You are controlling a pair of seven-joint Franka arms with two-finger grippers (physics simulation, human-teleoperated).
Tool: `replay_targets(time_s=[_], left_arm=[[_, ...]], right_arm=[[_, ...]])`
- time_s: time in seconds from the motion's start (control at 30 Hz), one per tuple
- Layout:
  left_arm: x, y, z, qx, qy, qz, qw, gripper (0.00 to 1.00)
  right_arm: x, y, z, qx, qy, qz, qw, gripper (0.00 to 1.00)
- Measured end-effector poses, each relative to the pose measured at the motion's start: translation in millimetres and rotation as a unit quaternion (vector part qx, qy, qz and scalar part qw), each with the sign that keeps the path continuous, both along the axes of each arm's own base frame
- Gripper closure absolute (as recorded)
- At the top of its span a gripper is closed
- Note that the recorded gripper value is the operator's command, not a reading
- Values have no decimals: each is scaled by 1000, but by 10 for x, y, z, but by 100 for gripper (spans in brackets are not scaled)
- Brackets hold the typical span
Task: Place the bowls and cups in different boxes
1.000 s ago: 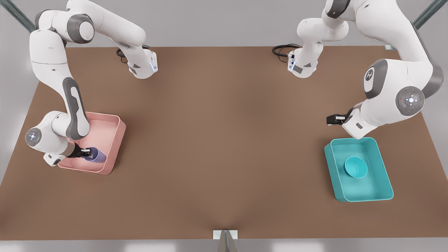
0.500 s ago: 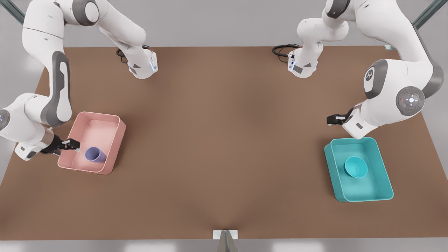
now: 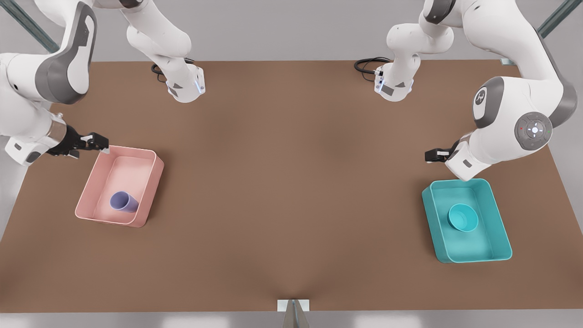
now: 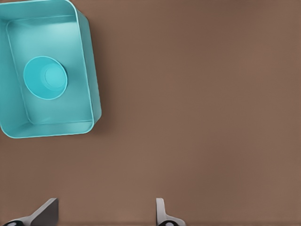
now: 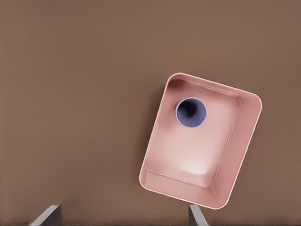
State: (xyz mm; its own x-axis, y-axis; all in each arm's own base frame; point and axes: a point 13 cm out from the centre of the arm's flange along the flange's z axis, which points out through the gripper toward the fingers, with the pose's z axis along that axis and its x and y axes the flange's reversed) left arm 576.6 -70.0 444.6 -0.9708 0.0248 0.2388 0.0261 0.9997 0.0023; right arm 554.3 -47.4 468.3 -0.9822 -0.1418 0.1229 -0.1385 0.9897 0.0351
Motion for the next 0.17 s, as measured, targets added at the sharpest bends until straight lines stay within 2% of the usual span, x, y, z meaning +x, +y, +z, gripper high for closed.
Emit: replay_targets(time_s=[0.17], left_arm=[[-8,1,1,0,1,0,1000,0]], right_arm=[[-76,65,-48,-7,21,-15,1000,0]])
